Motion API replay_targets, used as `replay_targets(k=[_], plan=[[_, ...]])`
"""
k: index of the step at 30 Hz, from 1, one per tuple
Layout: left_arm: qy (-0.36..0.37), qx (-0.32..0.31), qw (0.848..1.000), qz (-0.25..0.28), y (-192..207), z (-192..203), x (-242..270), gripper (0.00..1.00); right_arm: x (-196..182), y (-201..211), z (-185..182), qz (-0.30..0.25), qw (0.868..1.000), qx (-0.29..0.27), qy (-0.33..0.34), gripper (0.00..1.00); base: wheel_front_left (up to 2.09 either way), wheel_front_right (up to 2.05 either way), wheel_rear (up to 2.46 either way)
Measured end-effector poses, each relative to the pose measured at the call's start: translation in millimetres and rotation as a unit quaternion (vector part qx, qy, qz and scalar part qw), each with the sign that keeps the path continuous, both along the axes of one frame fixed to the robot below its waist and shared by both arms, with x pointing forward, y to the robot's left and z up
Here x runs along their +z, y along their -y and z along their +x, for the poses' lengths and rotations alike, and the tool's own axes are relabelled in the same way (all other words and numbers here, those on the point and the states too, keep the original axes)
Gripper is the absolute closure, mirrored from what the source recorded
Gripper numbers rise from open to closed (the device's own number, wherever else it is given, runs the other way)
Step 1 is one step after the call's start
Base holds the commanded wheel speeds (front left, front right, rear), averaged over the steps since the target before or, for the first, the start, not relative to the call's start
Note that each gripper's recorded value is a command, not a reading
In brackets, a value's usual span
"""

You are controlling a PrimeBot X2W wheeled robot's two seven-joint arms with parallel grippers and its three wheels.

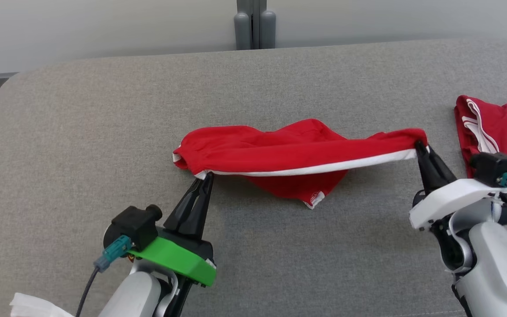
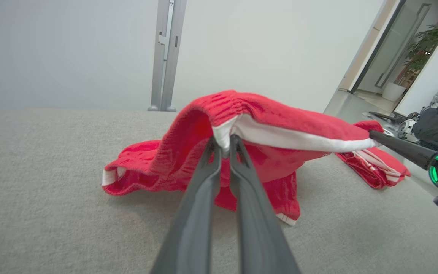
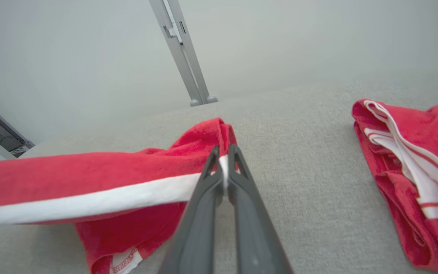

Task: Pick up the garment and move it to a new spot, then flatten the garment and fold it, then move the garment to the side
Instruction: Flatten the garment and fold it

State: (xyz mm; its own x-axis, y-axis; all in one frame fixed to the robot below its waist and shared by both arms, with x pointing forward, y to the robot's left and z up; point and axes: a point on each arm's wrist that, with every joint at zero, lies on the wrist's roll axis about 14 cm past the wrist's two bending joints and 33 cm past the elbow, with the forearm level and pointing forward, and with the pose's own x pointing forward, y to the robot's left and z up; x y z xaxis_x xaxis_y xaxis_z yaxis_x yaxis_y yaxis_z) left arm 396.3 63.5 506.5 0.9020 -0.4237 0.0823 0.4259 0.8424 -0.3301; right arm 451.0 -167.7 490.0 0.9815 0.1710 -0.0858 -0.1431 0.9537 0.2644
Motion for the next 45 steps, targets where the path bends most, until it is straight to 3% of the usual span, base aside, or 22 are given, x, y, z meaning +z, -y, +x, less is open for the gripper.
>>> replay_targets(k=[9, 16, 21, 24, 27, 29, 33, 37, 41, 45], plan=[[0.089, -0.060, 0.990, -0.097, 11, 13, 92, 1.00, 126, 4, 2, -0.002, 0.986, 0.017, 0.168, 1.00, 0.00, 0.00, 0.00], [0.151, -0.111, 0.976, -0.115, 20, 34, 159, 1.00, 214, -5, 7, -0.024, 0.964, 0.044, 0.262, 1.00, 0.00, 0.00, 0.00], [0.135, -0.116, 0.976, -0.126, 24, 65, 161, 1.00, 215, -13, 35, -0.024, 0.969, 0.058, 0.238, 1.00, 0.00, 0.00, 0.00], [0.138, -0.094, 0.979, -0.118, 17, 100, 160, 1.00, 198, -17, 71, 0.008, 0.978, 0.059, 0.200, 1.00, 0.00, 0.00, 0.00], [0.154, -0.068, 0.980, -0.103, 13, 139, 159, 1.00, 198, -19, 109, 0.011, 0.978, 0.046, 0.205, 1.00, 0.00, 0.00, 0.00], [0.174, -0.052, 0.977, -0.114, 14, 163, 168, 1.00, 217, -17, 130, -0.008, 0.969, 0.032, 0.247, 1.00, 0.00, 0.00, 0.00], [0.224, -0.037, 0.963, -0.146, 16, 192, 202, 1.00, 270, -9, 147, -0.005, 0.934, 0.005, 0.358, 1.00, 0.00, 0.00, 0.00], [0.262, -0.030, 0.948, -0.178, 14, 198, 227, 1.00, 297, -3, 152, -0.004, 0.913, -0.008, 0.408, 1.00, 0.00, 0.00, 0.00], [0.237, -0.039, 0.956, -0.169, 25, 196, 198, 1.00, 272, -7, 161, -0.035, 0.923, 0.007, 0.383, 1.00, 0.00, 0.00, 0.00], [0.137, -0.047, 0.980, -0.133, 39, 188, 113, 1.00, 186, -9, 168, -0.058, 0.957, 0.028, 0.282, 1.00, 0.00, 0.00, 0.00]])
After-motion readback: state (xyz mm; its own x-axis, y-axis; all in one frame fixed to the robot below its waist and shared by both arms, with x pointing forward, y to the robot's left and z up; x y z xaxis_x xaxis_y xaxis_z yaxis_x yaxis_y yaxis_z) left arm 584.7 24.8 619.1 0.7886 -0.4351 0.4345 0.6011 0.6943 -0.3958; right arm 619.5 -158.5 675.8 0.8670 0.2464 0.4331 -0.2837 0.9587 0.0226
